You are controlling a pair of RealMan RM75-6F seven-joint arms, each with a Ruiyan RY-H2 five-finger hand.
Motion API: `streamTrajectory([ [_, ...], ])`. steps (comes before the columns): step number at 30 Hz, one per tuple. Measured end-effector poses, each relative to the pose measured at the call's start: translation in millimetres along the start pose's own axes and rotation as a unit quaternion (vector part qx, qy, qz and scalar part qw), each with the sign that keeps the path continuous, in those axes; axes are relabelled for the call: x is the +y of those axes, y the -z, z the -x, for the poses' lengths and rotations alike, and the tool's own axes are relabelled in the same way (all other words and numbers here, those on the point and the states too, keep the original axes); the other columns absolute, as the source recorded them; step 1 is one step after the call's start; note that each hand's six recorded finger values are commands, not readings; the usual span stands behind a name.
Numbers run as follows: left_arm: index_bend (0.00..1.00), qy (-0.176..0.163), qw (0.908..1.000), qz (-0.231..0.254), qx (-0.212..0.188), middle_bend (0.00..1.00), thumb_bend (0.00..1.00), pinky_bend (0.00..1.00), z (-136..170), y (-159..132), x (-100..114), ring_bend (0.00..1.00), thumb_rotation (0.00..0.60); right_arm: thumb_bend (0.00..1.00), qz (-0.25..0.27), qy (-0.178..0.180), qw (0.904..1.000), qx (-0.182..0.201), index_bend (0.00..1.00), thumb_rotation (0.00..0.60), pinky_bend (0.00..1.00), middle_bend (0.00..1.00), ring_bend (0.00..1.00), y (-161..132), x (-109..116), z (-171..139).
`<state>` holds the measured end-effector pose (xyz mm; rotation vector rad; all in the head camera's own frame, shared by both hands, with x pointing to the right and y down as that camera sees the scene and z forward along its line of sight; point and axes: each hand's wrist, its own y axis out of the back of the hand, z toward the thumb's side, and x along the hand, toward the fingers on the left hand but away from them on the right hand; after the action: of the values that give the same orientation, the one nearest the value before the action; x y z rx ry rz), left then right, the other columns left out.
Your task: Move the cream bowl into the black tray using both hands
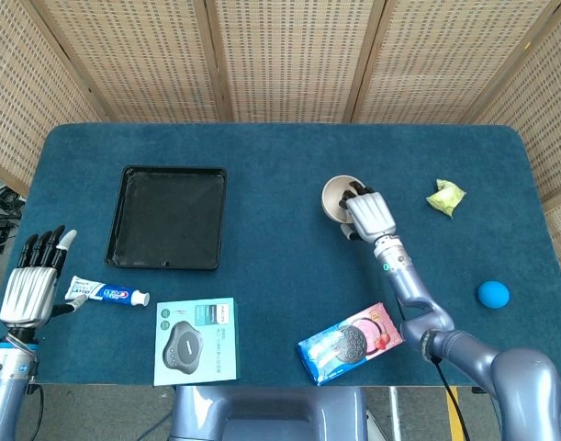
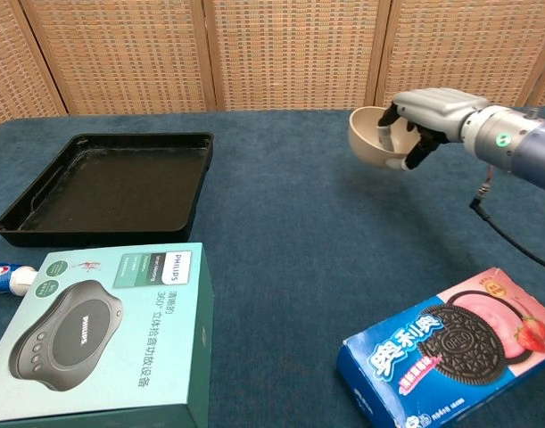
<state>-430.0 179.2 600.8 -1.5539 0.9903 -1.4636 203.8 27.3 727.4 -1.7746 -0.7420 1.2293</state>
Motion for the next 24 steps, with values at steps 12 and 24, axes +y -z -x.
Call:
streamTrajectory([
  [12, 0.00, 0.010, 0.9999, 0.006, 0.000, 0.00, 0.04, 0.00, -0.9, 3.3, -3.7, 0.00, 0.600, 0.56, -0.007, -0.012, 0.9989, 0.045, 0.68, 0.600, 0.34, 0.43, 0.19, -75.4, -5.8, 26.0],
  [24, 0.00, 0.016, 0.9999, 0.006, 0.003, 0.00, 0.04, 0.00, -2.3, 4.9, -6.5, 0.00, 0.600, 0.55, -0.008, -0.028, 0.9981, 0.054, 0.67, 0.600, 0.34, 0.43, 0.19, -91.3, -21.6, 31.8],
])
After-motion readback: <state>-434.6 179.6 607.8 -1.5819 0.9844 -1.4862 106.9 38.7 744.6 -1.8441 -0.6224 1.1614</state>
